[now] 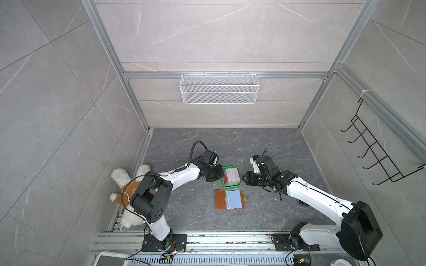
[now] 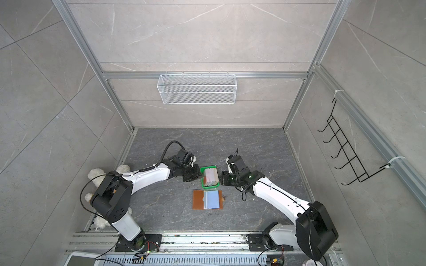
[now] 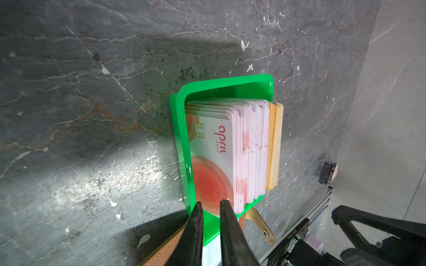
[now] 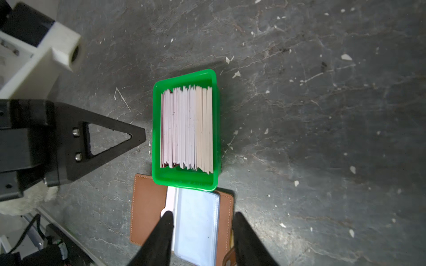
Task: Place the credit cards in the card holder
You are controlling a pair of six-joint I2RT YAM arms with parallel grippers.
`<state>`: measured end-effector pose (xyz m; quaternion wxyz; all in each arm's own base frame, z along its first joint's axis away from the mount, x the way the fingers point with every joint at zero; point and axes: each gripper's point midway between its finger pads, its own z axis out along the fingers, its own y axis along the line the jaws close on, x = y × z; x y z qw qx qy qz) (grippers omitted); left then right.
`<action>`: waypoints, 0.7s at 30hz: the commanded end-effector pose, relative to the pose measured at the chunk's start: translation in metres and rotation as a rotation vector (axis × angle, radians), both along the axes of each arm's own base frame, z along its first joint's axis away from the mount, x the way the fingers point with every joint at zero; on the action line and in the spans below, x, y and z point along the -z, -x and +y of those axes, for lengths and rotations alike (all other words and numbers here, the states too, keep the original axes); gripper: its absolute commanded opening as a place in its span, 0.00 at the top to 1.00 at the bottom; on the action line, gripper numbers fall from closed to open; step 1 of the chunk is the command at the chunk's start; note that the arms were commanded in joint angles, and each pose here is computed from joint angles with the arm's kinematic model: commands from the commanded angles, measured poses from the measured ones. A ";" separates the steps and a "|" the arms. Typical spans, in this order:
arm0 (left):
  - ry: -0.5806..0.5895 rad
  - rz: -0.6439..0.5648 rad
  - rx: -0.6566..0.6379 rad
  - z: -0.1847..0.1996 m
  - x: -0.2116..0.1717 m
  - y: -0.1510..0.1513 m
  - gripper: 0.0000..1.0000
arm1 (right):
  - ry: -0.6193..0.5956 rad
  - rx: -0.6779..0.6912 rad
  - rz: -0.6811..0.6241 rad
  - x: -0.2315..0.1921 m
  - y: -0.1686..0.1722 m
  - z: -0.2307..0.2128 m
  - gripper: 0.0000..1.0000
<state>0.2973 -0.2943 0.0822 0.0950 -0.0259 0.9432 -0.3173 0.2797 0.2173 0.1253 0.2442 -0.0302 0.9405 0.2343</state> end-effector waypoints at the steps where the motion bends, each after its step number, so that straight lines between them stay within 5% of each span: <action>1: 0.027 -0.052 0.035 -0.002 -0.021 -0.002 0.83 | 0.078 0.007 0.020 0.005 -0.009 0.001 0.41; 9: 0.066 -0.075 0.036 0.000 -0.027 -0.004 0.85 | 0.197 -0.044 0.036 0.017 -0.028 0.020 0.01; 21: 0.138 -0.103 0.054 -0.004 -0.034 -0.015 0.97 | 0.320 -0.100 0.073 0.043 -0.036 0.041 0.00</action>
